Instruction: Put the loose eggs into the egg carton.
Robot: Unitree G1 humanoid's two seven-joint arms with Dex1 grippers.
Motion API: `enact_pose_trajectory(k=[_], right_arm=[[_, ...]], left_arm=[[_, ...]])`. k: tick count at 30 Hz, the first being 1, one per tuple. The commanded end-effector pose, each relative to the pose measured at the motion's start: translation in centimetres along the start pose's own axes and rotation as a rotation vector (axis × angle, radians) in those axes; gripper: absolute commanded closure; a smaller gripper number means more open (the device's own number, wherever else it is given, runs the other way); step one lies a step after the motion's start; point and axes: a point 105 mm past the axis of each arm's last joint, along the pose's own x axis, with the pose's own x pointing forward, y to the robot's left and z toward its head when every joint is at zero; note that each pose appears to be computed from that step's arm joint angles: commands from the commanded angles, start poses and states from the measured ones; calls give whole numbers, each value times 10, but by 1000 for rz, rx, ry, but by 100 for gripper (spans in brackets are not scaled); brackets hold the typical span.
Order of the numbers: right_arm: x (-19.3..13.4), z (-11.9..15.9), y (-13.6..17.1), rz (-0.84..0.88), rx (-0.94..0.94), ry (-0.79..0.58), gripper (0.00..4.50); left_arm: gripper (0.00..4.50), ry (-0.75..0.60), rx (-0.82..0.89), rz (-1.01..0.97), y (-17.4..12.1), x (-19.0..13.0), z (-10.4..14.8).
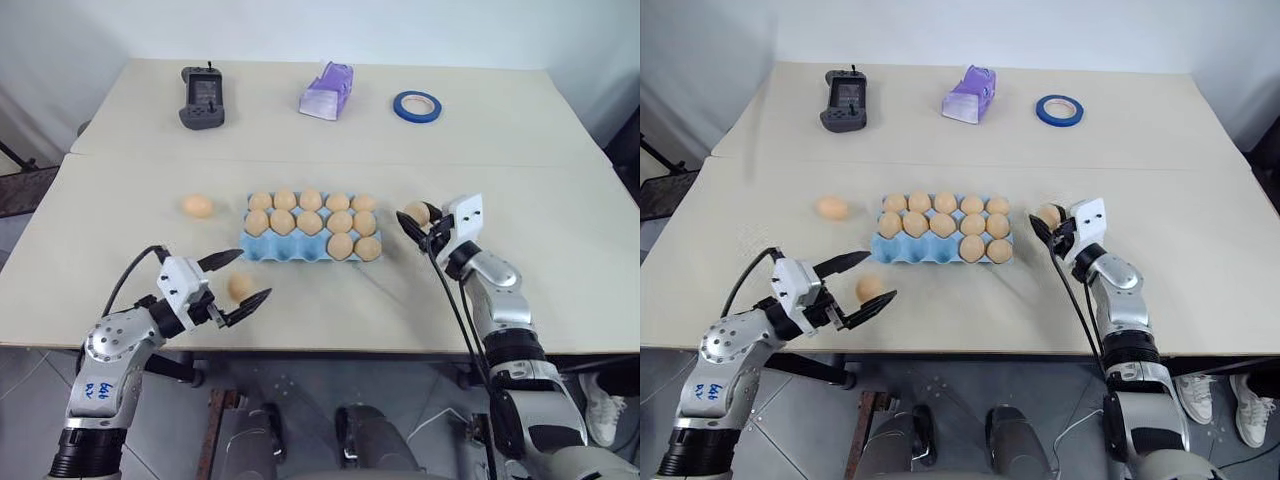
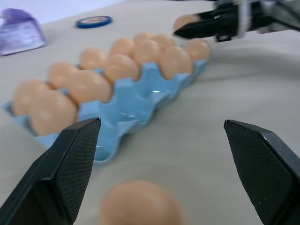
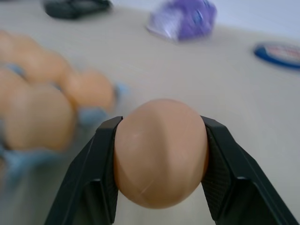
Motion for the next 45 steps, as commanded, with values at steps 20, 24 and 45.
enact_pose_trajectory(k=[20, 24, 45], right_arm=[[48, 29, 128, 376, -52, 23, 19], [37, 38, 116, 380, -54, -5, 4], [-91, 22, 68, 580, -89, -45, 4]], left_arm=[[0, 30, -40, 121, 14, -28, -9], [0, 32, -41, 127, 15, -29, -10], [0, 196, -100, 177, 23, -83, -40]])
